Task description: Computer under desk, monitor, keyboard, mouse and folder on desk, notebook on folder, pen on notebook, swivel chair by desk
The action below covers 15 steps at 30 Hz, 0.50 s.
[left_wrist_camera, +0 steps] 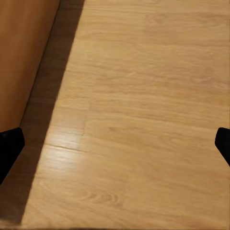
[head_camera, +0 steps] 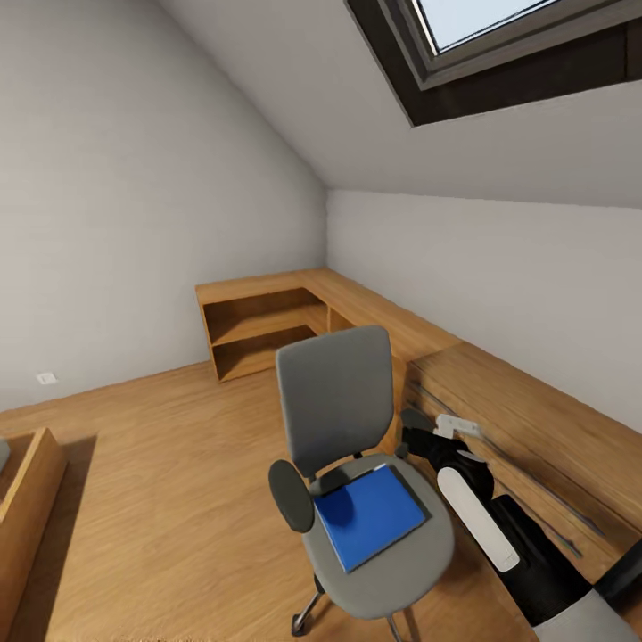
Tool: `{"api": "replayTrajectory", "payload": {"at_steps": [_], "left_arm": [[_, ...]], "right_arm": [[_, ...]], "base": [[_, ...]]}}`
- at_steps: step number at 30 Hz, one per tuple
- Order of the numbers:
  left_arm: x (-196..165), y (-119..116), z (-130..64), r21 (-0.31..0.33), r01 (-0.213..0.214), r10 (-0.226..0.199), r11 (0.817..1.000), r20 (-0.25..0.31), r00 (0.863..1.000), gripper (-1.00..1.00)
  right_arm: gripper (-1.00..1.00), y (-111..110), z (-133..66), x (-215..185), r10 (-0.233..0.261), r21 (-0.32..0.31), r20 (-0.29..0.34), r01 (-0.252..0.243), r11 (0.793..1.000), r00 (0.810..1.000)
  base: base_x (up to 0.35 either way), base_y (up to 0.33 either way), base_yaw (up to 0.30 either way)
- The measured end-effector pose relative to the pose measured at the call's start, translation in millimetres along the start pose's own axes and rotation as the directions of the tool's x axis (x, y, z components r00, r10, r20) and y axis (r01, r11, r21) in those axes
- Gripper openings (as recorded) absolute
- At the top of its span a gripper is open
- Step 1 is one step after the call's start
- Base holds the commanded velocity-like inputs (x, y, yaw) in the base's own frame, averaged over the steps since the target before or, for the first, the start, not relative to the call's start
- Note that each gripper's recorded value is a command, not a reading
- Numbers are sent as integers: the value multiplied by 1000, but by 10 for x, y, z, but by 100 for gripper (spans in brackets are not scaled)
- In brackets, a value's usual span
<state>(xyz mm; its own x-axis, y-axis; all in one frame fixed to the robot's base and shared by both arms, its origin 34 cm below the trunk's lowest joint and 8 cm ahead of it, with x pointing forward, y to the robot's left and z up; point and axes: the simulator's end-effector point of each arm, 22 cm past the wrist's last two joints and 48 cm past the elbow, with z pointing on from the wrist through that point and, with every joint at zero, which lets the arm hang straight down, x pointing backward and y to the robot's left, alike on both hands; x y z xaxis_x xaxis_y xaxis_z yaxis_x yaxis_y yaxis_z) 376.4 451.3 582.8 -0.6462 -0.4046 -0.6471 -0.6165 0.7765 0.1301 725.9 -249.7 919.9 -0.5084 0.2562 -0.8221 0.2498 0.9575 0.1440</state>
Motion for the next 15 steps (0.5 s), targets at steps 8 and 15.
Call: {"api": "replayTrajectory", "payload": {"at_steps": [8, 15], "left_arm": [[0, -8, -1, 1, 1, -1, 1000, 1, 1000, 100], [-62, -44, -4, 7, 8, -8, 1000, 23, 1000, 100]], "right_arm": [[100, 1, -3, -4, -1, -1, 1, 1, 1000, 1000], [100, -8, -1, -5, 0, -1, 0, 0, 1000, 1000]], "base": [[0, 0, 230], [0, 0, 35]]}}
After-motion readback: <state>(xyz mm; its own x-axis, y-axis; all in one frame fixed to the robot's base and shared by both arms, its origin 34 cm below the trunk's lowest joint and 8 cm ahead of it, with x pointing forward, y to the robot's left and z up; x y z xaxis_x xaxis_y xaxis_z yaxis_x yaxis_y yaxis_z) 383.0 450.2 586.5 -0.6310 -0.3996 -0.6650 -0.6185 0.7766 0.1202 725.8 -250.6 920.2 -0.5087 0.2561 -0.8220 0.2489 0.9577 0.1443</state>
